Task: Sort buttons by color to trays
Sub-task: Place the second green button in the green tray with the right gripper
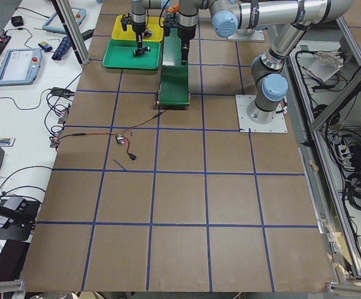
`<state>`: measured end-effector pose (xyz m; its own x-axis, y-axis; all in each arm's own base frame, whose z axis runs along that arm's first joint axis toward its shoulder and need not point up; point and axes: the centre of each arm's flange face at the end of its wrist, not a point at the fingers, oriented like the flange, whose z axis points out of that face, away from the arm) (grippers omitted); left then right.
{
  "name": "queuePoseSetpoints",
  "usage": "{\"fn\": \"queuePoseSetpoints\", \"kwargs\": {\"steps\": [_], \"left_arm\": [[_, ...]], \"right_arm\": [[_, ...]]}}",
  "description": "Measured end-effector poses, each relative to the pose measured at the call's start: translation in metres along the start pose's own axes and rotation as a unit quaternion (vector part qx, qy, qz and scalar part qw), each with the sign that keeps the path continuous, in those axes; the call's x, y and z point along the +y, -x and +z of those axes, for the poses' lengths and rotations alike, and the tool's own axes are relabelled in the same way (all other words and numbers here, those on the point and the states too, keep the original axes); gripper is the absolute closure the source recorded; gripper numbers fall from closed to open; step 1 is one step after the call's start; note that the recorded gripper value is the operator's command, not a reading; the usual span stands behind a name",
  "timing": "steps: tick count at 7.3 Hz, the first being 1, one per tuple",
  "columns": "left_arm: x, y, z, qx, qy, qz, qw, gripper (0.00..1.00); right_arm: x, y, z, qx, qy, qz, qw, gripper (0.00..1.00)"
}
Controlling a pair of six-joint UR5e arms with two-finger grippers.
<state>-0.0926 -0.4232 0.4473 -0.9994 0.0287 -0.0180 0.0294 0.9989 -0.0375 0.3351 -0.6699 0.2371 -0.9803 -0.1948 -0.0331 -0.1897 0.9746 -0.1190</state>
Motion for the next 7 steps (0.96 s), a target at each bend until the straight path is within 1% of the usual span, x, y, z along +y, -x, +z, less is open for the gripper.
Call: {"fn": "queuePoseSetpoints", "kwargs": {"steps": [1, 2, 4, 5, 6, 7], "left_arm": [[0.000, 0.000, 0.000, 0.001, 0.000, 0.000, 1.0000, 0.00], [0.000, -0.001, 0.001, 0.001, 0.000, 0.000, 1.0000, 0.00], [0.001, -0.001, 0.000, -0.001, -0.001, 0.002, 1.0000, 0.00], [0.002, -0.002, 0.000, -0.004, 0.002, 0.006, 1.0000, 0.00], [0.002, -0.002, 0.001, -0.012, 0.012, 0.012, 0.9998, 0.00], [-0.001, -0.003, 0.002, -0.020, 0.024, 0.017, 0.9994, 0.00]], "right_arm": [[0.001, 0.000, 0.014, 0.001, 0.010, 0.002, 0.9999, 0.08], [0.003, 0.001, 0.022, 0.003, 0.016, 0.005, 0.9999, 0.00], [0.005, 0.001, 0.021, 0.006, 0.017, 0.011, 0.9998, 0.00], [0.004, -0.002, 0.008, 0.007, 0.010, 0.011, 0.9999, 0.00], [0.005, -0.006, -0.018, 0.008, -0.001, 0.011, 0.9999, 0.00], [0.008, -0.010, -0.045, 0.009, -0.005, 0.012, 0.9999, 0.00]]}}
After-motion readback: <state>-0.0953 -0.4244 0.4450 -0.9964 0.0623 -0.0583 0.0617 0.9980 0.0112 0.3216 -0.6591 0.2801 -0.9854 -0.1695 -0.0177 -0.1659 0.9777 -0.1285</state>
